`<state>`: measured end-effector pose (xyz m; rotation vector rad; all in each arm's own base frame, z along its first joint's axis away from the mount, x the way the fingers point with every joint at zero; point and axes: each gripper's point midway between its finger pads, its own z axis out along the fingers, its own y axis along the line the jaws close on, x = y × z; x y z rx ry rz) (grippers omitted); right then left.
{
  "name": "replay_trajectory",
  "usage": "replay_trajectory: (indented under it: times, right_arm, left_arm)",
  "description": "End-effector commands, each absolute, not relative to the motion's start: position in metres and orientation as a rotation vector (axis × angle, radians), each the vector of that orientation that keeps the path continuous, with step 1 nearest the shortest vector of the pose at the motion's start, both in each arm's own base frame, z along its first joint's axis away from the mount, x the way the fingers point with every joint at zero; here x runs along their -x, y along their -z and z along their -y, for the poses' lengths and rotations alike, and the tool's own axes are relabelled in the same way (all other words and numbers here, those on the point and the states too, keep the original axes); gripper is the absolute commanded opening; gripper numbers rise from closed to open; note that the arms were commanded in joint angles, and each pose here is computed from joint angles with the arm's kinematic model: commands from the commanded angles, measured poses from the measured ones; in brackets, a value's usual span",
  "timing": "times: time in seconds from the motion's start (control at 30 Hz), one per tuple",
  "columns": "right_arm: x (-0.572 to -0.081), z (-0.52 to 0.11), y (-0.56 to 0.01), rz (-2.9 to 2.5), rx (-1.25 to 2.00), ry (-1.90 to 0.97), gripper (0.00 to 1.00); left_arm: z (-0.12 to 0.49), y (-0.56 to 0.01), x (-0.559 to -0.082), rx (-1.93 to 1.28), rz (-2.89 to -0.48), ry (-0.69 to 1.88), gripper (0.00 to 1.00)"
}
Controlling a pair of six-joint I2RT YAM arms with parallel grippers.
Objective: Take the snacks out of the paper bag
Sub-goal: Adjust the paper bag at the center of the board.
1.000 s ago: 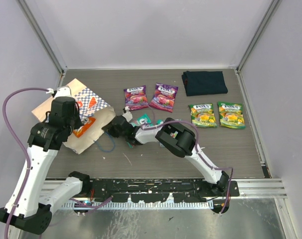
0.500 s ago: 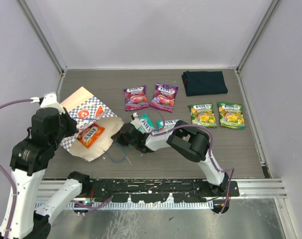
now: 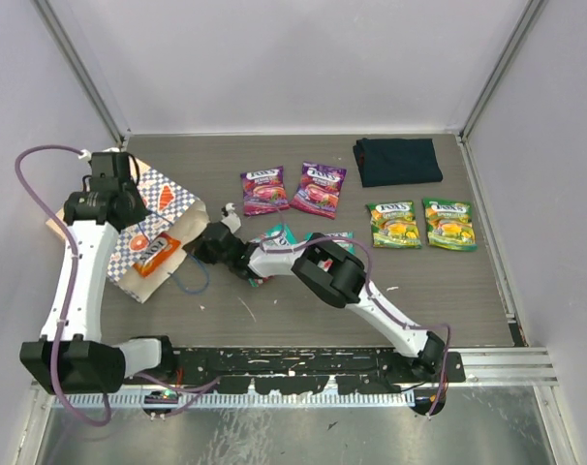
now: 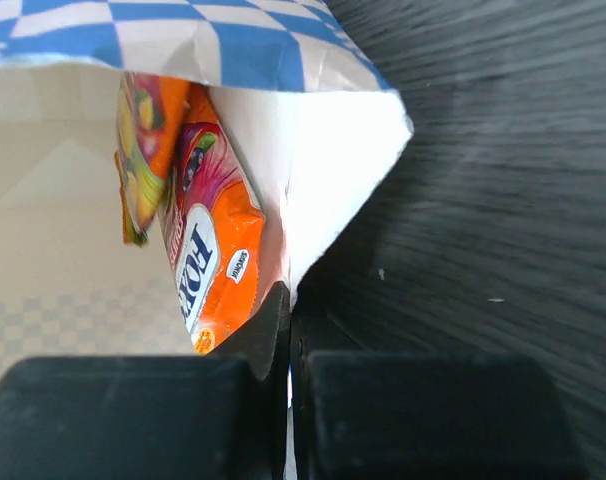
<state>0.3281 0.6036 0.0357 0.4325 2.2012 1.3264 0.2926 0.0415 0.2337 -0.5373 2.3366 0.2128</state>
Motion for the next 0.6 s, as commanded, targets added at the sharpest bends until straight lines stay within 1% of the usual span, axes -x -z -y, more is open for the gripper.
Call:
replay_trajectory:
  times: [0.0, 0.13, 0.2, 0.3, 0.4, 0.43, 0.47, 0.53, 0.57]
  right_arm:
    - [-0.329, -0.593, -0.087, -2.128, -0.374, -1.366, 0.01]
    - [-0.298, -0.543, -0.087, -2.141, -0.377, -1.339, 0.01]
    - [-0.288, -0.529, -0.083, -2.144, -0.380, -1.327, 0.01]
    - [-0.289, -0.536, -0.082, -2.153, -0.343, -1.331, 0.01]
    - [-0.291, -0.565, -0.089, -2.158, -0.251, -1.398, 0.01]
    - [-0.291, -0.573, -0.091, -2.164, -0.217, -1.418, 0.06]
    - [-0.289, -0.578, -0.092, -2.173, -0.176, -1.428, 0.17]
    - [-0.289, -0.577, -0.089, -2.195, -0.136, -1.378, 0.44]
    - [-0.289, -0.573, -0.089, -2.199, -0.123, -1.345, 0.55]
  left_arm:
    - [-0.018, -0.288, -0.290, 0.480, -2.191, -0.002, 0.00]
    - [0.013, -0.277, -0.253, 0.465, -2.161, 0.175, 0.00]
    - [0.017, -0.271, -0.231, 0.455, -2.126, 0.182, 0.00]
    - [0.000, -0.266, -0.217, 0.494, -2.109, 0.085, 0.00]
    - [-0.007, -0.271, -0.223, 0.493, -2.111, 0.025, 0.00]
    - [-0.008, -0.269, -0.227, 0.493, -2.124, 0.011, 0.00]
    - [-0.009, -0.267, -0.231, 0.491, -2.135, -0.003, 0.00]
    - [-0.012, -0.261, -0.237, 0.498, -2.155, -0.031, 0.00]
    - [-0.013, -0.259, -0.238, 0.502, -2.162, -0.041, 0.00]
